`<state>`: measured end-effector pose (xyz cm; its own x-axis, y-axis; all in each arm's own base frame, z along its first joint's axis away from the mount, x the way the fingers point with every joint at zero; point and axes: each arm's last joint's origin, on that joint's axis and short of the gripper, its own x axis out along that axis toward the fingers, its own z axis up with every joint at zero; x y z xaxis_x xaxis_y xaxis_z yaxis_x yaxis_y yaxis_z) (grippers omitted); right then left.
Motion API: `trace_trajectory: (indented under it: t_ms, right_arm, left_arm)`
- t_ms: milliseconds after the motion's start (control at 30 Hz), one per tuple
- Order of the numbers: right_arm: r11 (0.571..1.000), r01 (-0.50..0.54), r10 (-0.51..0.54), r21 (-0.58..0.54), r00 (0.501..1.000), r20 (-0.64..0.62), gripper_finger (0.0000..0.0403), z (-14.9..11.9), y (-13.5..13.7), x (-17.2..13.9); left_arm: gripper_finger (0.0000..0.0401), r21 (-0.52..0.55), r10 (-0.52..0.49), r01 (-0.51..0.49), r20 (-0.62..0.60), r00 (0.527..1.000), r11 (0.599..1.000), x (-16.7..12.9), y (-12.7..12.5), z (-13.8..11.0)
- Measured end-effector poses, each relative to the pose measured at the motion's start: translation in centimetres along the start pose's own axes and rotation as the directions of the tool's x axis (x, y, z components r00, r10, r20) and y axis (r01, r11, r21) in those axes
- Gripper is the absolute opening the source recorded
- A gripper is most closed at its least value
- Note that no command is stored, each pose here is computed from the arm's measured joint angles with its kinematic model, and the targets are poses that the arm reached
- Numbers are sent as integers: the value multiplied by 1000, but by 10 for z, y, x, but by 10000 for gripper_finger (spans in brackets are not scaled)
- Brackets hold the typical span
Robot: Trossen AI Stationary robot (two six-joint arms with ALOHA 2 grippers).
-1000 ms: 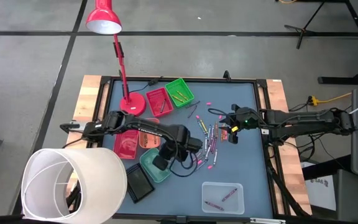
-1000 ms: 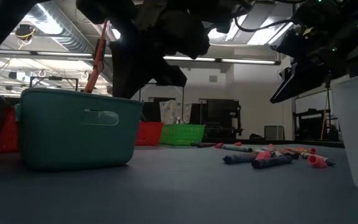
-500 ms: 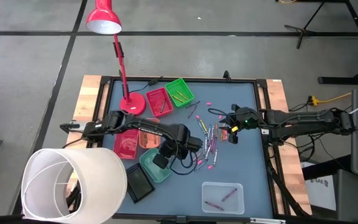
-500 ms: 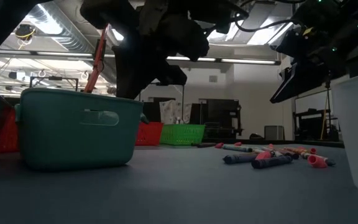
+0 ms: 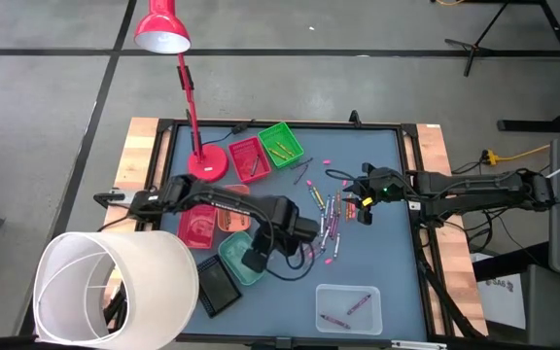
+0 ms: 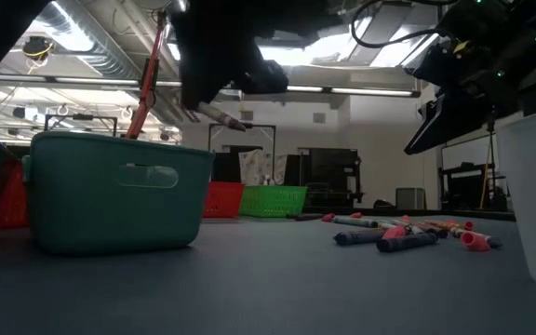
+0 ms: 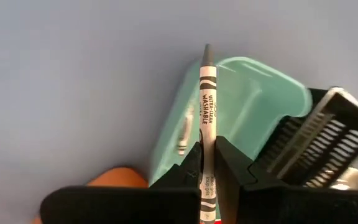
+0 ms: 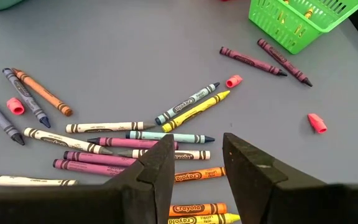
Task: Sort crayons
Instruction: Put the gray crayon into the light green bin
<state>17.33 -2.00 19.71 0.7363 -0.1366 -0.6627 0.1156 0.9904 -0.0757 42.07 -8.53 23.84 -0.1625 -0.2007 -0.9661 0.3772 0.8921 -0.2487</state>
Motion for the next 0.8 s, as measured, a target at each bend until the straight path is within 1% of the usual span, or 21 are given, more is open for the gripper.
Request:
trace_trajectory:
  t_ms: [100,367,533,800]
  right_arm:
    - [1000,0,0,0,1000,0,134,0,0,0]
    - [1000,0,0,0,1000,-1,134,0,0,0]
    - [1000,-1,1,0,1000,-1,134,0,0,0]
    - [1000,0,0,0,1000,-1,134,0,0,0]
  left_arm:
    - [5,-6,-22,22,-15,1000,1000,5,-5,0]
    - [5,-112,-41,31,-85,996,993,24,-9,-2]
    - [7,-154,-41,24,-114,993,988,31,-10,-4]
    - [47,-164,-32,13,-118,993,986,31,-9,-4]
